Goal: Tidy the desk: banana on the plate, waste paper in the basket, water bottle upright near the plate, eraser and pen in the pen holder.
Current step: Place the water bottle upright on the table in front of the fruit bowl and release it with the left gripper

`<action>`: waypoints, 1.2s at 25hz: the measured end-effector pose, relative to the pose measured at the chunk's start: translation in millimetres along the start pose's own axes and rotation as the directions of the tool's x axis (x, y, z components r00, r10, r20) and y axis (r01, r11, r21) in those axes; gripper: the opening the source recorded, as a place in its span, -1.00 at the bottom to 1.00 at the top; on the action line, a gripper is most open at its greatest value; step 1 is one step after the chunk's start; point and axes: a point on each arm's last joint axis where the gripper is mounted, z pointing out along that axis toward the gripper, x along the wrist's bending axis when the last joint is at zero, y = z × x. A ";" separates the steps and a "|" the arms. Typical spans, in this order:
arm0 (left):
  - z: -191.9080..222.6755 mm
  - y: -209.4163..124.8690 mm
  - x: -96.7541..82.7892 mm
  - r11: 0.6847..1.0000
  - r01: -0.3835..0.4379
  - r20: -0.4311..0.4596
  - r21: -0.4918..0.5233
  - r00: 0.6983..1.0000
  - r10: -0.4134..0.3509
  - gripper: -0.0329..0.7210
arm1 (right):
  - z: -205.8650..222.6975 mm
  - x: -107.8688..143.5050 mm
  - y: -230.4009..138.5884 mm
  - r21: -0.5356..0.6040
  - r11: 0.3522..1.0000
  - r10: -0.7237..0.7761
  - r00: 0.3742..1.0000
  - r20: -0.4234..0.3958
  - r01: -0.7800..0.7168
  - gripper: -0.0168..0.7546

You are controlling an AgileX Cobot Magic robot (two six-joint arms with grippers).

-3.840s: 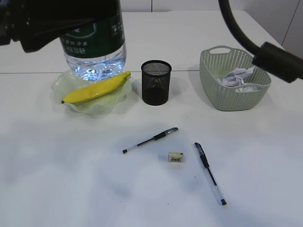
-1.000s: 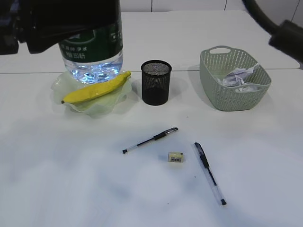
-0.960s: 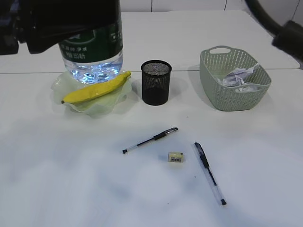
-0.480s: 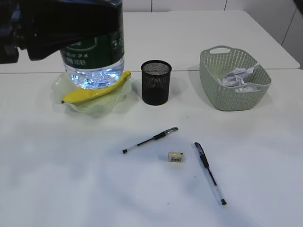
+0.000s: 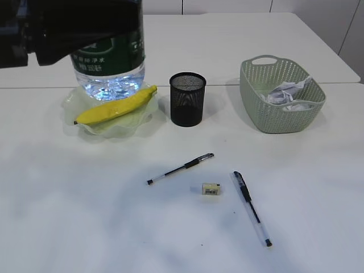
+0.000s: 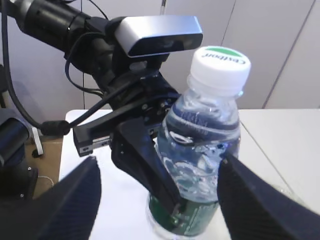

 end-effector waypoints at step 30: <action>-6.0 -22.7 22.4 0.947 -0.141 -0.195 0.288 0.960 0.202 0.16 | -11.9 12.1 -36.6 0.433 0.893 0.151 0.988 -0.041 -0.118 0.44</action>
